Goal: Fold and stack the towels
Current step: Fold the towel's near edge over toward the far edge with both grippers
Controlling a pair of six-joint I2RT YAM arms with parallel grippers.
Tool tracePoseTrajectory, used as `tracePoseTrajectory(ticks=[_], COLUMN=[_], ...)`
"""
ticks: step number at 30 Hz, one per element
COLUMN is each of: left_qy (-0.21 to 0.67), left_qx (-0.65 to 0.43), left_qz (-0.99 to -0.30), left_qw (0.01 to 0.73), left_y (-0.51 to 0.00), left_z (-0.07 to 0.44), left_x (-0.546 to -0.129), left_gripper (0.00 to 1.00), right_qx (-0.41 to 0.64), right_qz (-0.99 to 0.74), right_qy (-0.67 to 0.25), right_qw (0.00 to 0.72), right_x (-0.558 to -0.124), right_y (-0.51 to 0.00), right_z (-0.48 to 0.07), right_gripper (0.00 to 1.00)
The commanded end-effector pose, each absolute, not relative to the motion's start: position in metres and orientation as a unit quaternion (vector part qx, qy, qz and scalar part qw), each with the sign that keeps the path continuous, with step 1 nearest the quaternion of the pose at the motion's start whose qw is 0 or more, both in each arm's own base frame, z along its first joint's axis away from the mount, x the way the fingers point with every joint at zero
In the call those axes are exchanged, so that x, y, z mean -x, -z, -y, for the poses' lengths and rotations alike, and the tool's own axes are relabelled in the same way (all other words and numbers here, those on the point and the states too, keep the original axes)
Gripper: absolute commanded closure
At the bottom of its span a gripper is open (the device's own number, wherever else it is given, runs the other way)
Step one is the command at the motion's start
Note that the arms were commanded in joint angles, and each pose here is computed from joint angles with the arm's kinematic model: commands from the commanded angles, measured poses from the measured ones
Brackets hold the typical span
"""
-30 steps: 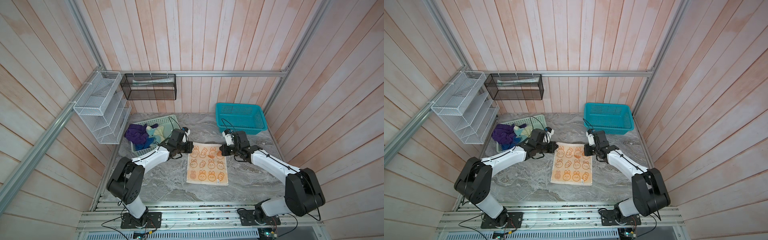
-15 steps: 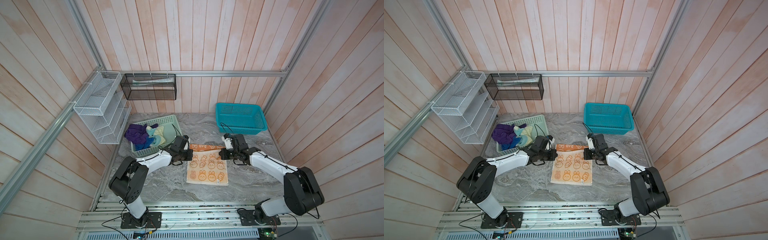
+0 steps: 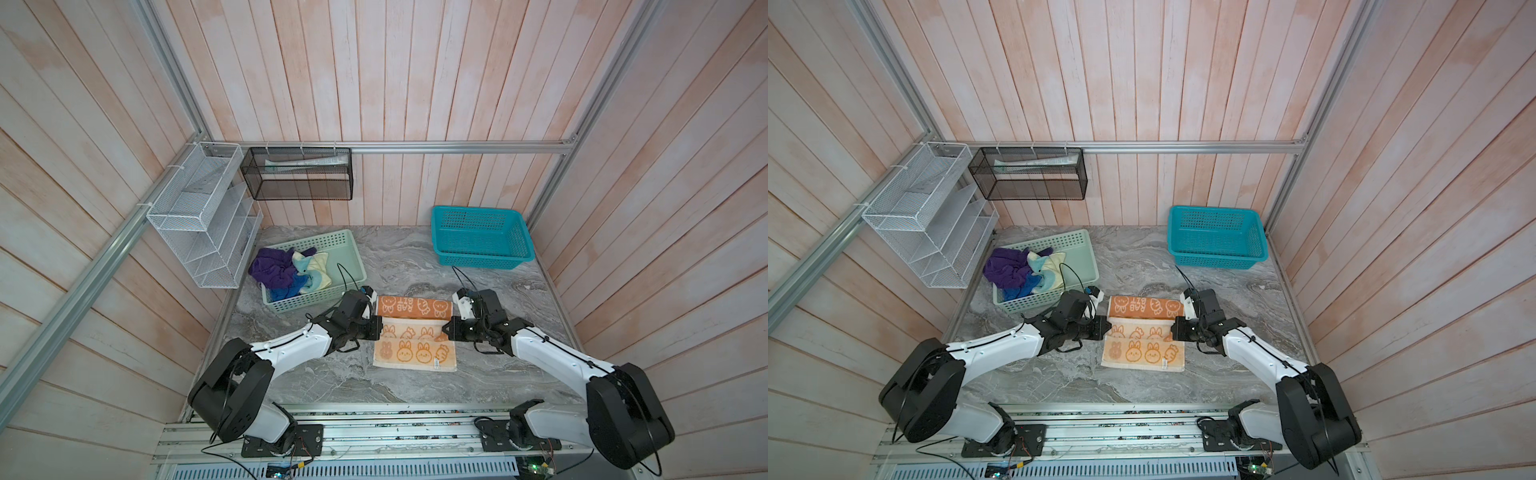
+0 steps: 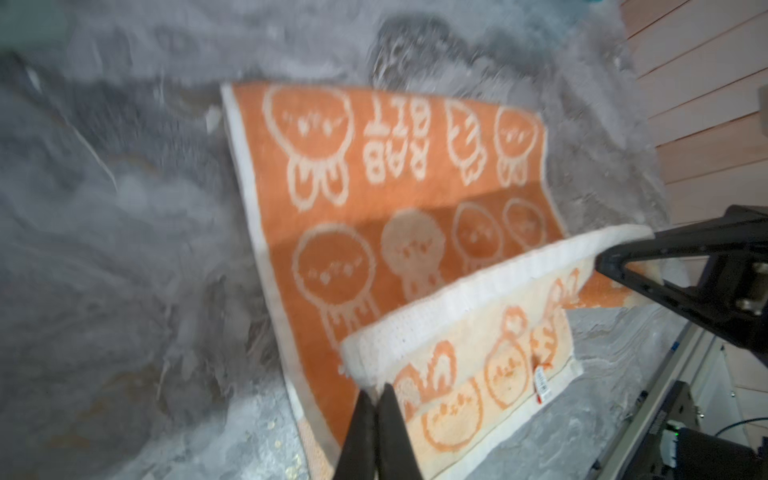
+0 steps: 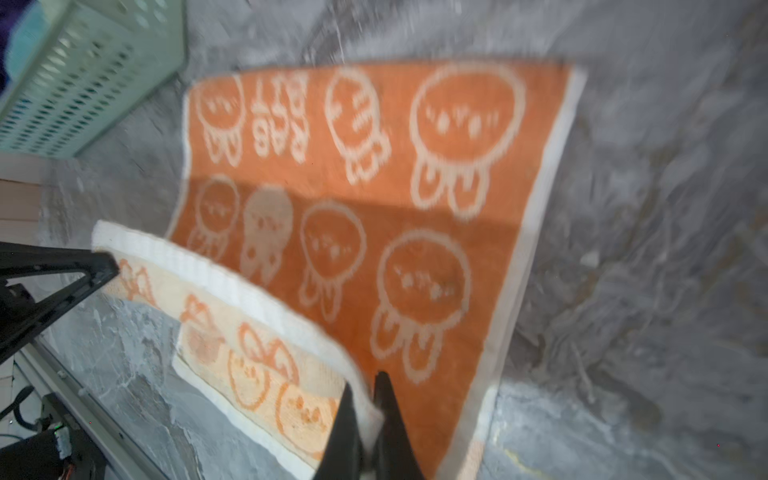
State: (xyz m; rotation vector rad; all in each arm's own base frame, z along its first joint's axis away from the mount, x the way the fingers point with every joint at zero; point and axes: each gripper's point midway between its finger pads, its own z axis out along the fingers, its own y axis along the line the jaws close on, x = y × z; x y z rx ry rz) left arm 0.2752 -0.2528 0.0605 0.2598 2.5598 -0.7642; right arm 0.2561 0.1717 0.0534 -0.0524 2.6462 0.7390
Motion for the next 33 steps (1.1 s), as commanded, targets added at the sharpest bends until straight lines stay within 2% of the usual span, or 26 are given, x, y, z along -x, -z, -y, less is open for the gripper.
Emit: tracePoseTrajectory(ticks=[1,8,14,17,24,25,27,28,30,33], left_qy=[0.289,0.236,0.236,0.247,0.243,0.245,0.249,0.25,0.252,0.262], left_qx=[-0.072,-0.061,-0.092,-0.102,-0.088,-0.088,-0.09,-0.093,-0.099,-0.115], left_qz=[-0.928,-0.947,-0.936,-0.934,-0.943,-0.942,-0.941,-0.94,-0.935,-0.921], left_qw=[0.223,0.207,0.244,0.239,0.212,0.211,0.209,0.211,0.227,0.264], left_y=[-0.047,-0.024,-0.058,-0.059,-0.033,-0.033,-0.038,-0.044,-0.06,-0.091], left_z=[0.256,0.236,0.234,0.24,0.236,0.236,0.235,0.234,0.231,0.227], left_x=[-0.277,-0.299,-0.323,-0.315,-0.278,-0.274,-0.267,-0.265,-0.263,-0.265], left_gripper=[1.0,1.0,1.0,1.0,1.0,1.0,0.8,0.7,0.58,0.53], right_qx=[0.0,0.036,0.066,0.078,0.059,0.056,0.049,0.05,0.05,0.043], right_qz=[-0.935,-0.939,-0.933,-0.932,-0.934,-0.934,-0.934,-0.933,-0.933,-0.932], right_qy=[-0.297,-0.268,-0.246,-0.24,-0.274,-0.279,-0.29,-0.293,-0.286,-0.265], right_qw=[0.195,0.213,0.252,0.26,0.22,0.216,0.205,0.204,0.213,0.246], right_x=[-0.26,-0.291,-0.302,-0.295,-0.267,-0.262,-0.253,-0.251,-0.251,-0.261], right_y=[-0.044,-0.04,-0.068,-0.067,-0.057,-0.057,-0.059,-0.065,-0.08,-0.108], right_z=[-0.183,-0.189,-0.185,-0.18,-0.184,-0.185,-0.185,-0.185,-0.182,-0.174], right_gripper=[1.0,1.0,1.0,1.0,1.0,0.98,0.67,0.57,0.49,0.47])
